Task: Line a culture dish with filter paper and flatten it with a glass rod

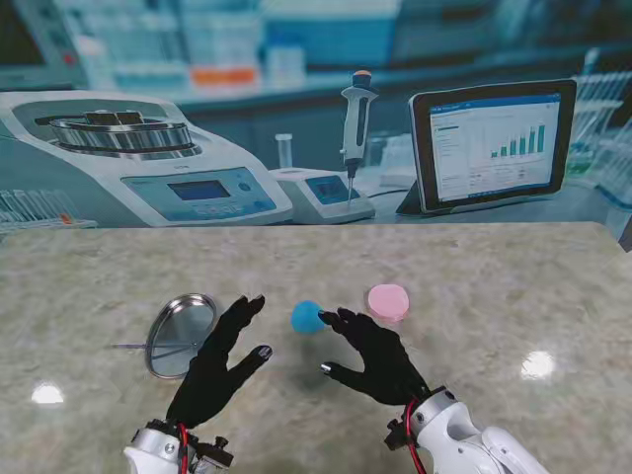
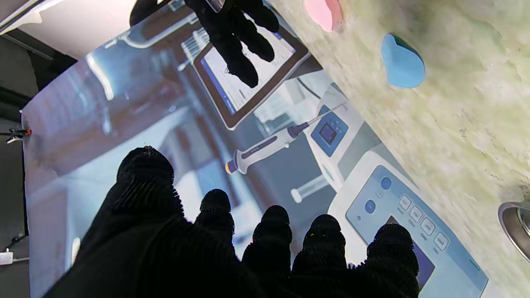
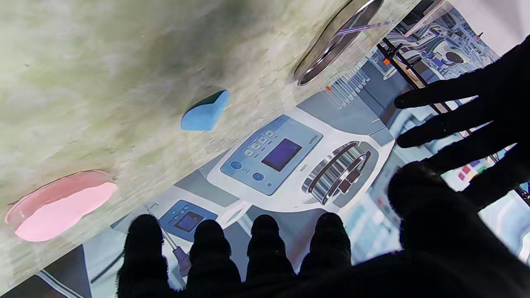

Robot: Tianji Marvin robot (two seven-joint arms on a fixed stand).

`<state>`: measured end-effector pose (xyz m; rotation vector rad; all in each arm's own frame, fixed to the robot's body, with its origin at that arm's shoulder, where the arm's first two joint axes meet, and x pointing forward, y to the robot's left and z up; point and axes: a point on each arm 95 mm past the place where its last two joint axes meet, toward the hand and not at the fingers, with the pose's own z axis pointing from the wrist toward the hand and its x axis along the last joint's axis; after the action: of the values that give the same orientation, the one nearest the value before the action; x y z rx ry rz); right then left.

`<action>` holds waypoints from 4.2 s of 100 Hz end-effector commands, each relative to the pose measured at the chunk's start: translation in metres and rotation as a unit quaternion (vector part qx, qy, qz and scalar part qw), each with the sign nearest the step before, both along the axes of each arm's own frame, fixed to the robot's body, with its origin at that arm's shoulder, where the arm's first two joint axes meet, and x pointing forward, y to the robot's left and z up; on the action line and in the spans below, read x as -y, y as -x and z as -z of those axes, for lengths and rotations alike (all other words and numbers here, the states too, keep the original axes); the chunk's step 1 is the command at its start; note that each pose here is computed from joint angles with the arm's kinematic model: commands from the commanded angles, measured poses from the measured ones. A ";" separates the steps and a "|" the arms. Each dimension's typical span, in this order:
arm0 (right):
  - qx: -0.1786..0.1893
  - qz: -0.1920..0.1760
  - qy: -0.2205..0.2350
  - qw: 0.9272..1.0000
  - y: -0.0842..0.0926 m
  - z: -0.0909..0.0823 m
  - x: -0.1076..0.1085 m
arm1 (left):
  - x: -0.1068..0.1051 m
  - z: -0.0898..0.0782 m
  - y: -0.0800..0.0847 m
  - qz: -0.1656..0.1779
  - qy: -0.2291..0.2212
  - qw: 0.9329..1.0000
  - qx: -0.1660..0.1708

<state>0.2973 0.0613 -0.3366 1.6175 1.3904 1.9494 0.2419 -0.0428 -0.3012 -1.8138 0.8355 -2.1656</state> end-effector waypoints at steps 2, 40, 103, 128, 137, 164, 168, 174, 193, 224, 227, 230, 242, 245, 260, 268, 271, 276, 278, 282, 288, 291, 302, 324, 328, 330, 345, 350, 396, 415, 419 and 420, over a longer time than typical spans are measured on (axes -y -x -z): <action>-0.004 -0.005 -0.005 1.000 0.004 0.000 -0.004 | 0.000 0.000 0.001 0.004 -0.001 1.000 -0.005; 0.000 -0.011 0.000 1.000 0.005 -0.006 -0.006 | -0.004 0.000 0.001 0.007 -0.003 1.000 -0.006; 0.006 0.000 0.019 1.000 -0.009 -0.007 0.002 | -0.009 0.001 0.004 0.014 -0.007 1.000 -0.005; 0.015 0.016 0.052 0.998 -0.034 -0.012 0.021 | -0.010 0.002 0.003 0.018 -0.012 1.000 -0.008; 0.011 0.020 0.070 0.997 -0.046 -0.012 0.029 | -0.010 0.002 0.002 0.018 -0.013 1.000 -0.008; -0.003 0.029 0.123 0.992 -0.077 -0.008 0.048 | -0.010 0.002 0.002 0.019 -0.015 1.000 -0.008; -0.005 0.031 0.130 0.991 -0.082 -0.007 0.050 | -0.010 0.002 0.002 0.020 -0.015 1.000 -0.008; -0.009 0.031 0.143 0.989 -0.089 -0.006 0.053 | -0.010 0.002 0.001 0.021 -0.015 1.000 -0.007; -0.013 0.029 0.187 0.982 -0.113 -0.002 0.061 | -0.010 0.001 0.001 0.024 -0.016 1.000 -0.003; -0.021 0.022 0.252 0.967 -0.150 0.008 0.071 | -0.012 0.001 0.000 0.022 -0.016 1.000 0.000; -0.021 0.022 0.257 0.966 -0.153 0.008 0.072 | -0.013 0.001 0.000 0.021 -0.016 1.000 0.000; -0.021 0.021 0.263 0.964 -0.155 0.009 0.073 | -0.014 0.001 0.000 0.021 -0.017 1.000 0.000; -0.018 0.016 0.290 0.957 -0.166 0.011 0.075 | -0.017 0.002 -0.001 0.018 -0.017 1.000 -0.001; -0.017 0.015 0.296 0.955 -0.168 0.012 0.075 | -0.017 0.002 -0.001 0.017 -0.017 1.000 -0.001; -0.018 0.006 0.323 0.946 -0.179 0.014 0.076 | -0.019 0.003 -0.001 0.017 -0.020 1.000 -0.001; -0.025 0.002 0.330 0.944 -0.184 0.015 0.076 | -0.020 0.003 -0.002 0.016 -0.021 1.000 -0.002; -0.028 0.000 0.330 0.943 -0.186 0.016 0.076 | -0.021 0.003 -0.002 0.016 -0.021 1.000 -0.002; -0.031 -0.003 0.331 0.943 -0.188 0.018 0.075 | -0.021 0.003 -0.002 0.015 -0.022 1.000 -0.003; -0.033 -0.004 0.332 0.943 -0.189 0.018 0.075 | -0.021 0.003 -0.002 0.015 -0.022 1.000 -0.003; -0.035 -0.007 0.335 0.942 -0.191 0.020 0.074 | -0.022 0.003 -0.002 0.015 -0.022 1.000 -0.003; -0.036 -0.010 0.339 0.940 -0.193 0.022 0.073 | -0.022 0.002 -0.002 0.014 -0.023 1.000 -0.003; -0.037 -0.011 0.342 0.939 -0.194 0.023 0.072 | -0.022 0.002 -0.002 0.014 -0.023 1.000 -0.002; -0.042 -0.016 0.349 0.936 -0.195 0.027 0.070 | -0.023 0.002 -0.003 0.014 -0.024 1.000 -0.002; -0.032 -0.018 0.344 0.938 -0.196 0.034 0.067 | -0.023 0.001 -0.003 0.014 -0.026 1.000 -0.005; -0.035 -0.021 0.345 0.938 -0.196 0.033 0.066 | -0.023 0.001 -0.003 0.014 -0.026 1.000 -0.005; -0.036 -0.023 0.346 0.937 -0.196 0.033 0.066 | -0.023 0.001 -0.003 0.014 -0.026 1.000 -0.005; -0.039 -0.030 0.351 0.935 -0.195 0.034 0.065 | -0.022 0.001 -0.003 0.014 -0.026 1.000 -0.005; -0.039 -0.032 0.352 0.934 -0.195 0.034 0.064 | -0.022 0.001 -0.004 0.014 -0.026 1.000 -0.005; -0.036 -0.038 0.367 0.929 -0.199 0.041 0.063 | -0.024 0.002 -0.004 0.015 -0.026 1.000 -0.007; -0.030 -0.044 0.367 0.929 -0.199 0.043 0.062 | -0.025 0.003 -0.004 0.015 -0.027 1.000 -0.007; -0.029 -0.045 0.367 0.929 -0.199 0.044 0.062 | -0.025 0.003 -0.004 0.015 -0.027 1.000 -0.007; -0.029 -0.045 0.367 0.929 -0.199 0.044 0.062 | -0.025 0.003 -0.004 0.015 -0.027 1.000 -0.007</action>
<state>0.5009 -0.0014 -0.3723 1.2451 1.9072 1.1813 0.2474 -0.0178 -0.3033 -1.7978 0.9148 -2.1302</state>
